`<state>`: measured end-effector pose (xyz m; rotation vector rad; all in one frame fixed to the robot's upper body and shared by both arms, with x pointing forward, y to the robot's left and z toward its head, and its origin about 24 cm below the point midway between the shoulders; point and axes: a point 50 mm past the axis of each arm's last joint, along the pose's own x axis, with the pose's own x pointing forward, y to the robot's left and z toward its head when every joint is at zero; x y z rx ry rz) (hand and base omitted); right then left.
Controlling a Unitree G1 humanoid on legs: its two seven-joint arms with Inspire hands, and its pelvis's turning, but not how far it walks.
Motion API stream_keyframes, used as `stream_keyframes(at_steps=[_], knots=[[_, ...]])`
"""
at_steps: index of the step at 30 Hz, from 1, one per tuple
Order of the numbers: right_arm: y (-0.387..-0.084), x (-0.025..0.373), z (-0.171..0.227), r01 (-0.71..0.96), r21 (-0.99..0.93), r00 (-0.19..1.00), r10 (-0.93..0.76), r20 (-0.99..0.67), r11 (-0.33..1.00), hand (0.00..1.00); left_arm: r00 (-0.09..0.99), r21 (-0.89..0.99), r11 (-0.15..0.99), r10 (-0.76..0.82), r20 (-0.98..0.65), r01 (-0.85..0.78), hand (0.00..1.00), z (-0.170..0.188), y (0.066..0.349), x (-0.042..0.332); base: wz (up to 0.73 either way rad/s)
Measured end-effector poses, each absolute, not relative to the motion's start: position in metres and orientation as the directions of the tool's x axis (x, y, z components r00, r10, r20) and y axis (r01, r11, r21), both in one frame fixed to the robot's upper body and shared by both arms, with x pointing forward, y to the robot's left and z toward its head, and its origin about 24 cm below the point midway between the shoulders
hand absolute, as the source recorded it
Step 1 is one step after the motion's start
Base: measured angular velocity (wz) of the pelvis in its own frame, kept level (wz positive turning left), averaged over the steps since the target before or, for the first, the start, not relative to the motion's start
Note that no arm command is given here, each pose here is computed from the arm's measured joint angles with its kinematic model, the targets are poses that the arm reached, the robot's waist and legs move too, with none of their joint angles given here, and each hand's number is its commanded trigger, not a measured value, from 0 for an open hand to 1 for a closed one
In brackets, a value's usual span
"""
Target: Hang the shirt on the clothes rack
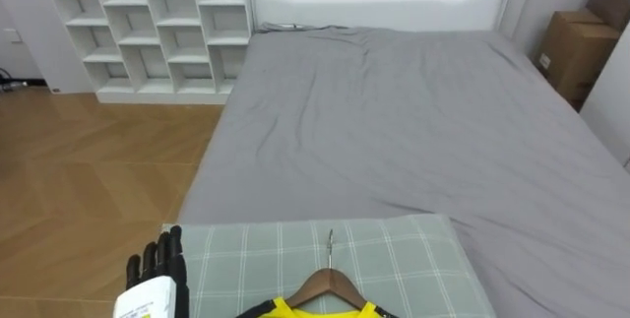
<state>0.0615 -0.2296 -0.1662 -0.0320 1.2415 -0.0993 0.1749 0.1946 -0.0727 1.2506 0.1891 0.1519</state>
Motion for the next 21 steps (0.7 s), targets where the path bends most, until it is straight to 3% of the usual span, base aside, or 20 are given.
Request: stream_keyframes(at_steps=[21], knots=[[-0.225, 0.076, -0.165, 0.001, -0.081, 0.366, -0.076, -0.927, 0.997, 0.00, 0.983, 0.940, 0.301, 0.047, -0.179, 0.157, 0.00, -0.079, 0.170, 0.211, -0.03]])
